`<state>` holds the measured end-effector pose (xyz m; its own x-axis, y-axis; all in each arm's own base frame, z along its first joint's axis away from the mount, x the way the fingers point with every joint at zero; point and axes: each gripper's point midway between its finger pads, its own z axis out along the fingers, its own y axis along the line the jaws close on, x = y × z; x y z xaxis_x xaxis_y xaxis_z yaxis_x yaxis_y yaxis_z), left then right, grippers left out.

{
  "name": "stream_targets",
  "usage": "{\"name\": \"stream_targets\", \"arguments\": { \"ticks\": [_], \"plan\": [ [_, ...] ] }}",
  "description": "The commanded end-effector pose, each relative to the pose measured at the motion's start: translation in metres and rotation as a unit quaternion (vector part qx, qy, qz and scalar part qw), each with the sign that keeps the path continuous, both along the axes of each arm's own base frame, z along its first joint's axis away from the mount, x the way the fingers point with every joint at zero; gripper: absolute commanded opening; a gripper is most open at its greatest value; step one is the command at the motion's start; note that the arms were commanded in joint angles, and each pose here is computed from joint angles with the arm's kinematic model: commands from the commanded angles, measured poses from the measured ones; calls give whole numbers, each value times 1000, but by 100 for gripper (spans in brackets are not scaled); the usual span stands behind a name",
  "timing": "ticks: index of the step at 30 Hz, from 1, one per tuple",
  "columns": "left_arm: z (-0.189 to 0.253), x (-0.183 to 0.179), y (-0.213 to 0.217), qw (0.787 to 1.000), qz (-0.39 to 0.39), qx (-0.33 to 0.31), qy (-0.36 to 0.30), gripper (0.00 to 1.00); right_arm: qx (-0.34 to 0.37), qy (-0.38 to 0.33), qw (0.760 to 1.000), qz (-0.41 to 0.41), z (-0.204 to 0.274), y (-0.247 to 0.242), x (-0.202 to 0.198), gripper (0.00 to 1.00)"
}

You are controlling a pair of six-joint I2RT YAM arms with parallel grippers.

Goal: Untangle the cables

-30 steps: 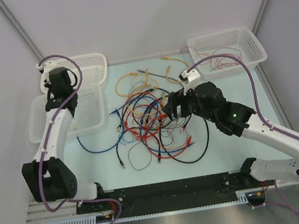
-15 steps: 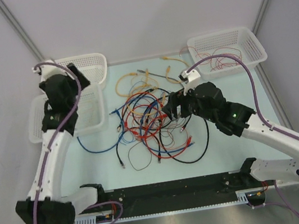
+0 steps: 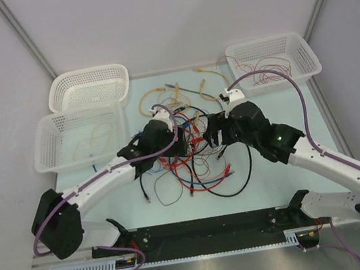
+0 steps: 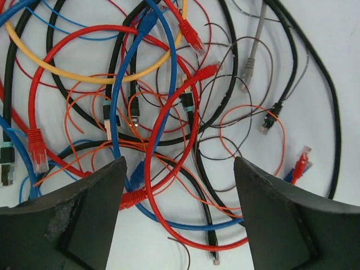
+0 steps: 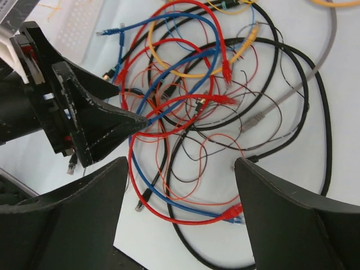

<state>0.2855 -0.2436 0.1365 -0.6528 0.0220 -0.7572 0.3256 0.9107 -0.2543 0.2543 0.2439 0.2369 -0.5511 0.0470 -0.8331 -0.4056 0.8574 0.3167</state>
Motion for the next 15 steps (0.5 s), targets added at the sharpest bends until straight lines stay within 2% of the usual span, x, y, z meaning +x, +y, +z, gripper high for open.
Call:
{"name": "stream_targets", "arguments": {
  "ticks": [1, 4, 9, 13, 15],
  "plan": [
    [18, 32, -29, 1000, -7, -17, -25, 83, 5, 10, 999, -43, -5, -15, 9, 82],
    [22, 56, -47, 999, -21, 1, -33, 83, 13, 20, 998, -57, -10, -21, 13, 82],
    [-15, 86, -77, 999, -29, 26, 3, 84, 12, 25, 998, -61, -13, -24, 13, 81],
    [-33, 112, -75, 999, 31, 30, 1, 87, 11, 29, 998, -59, -15, -25, 13, 82],
    [-45, 126, -70, 997, 72, 31, 24, 87, 9, 29, 998, -58, -16, -26, 13, 82]
  ]
}}
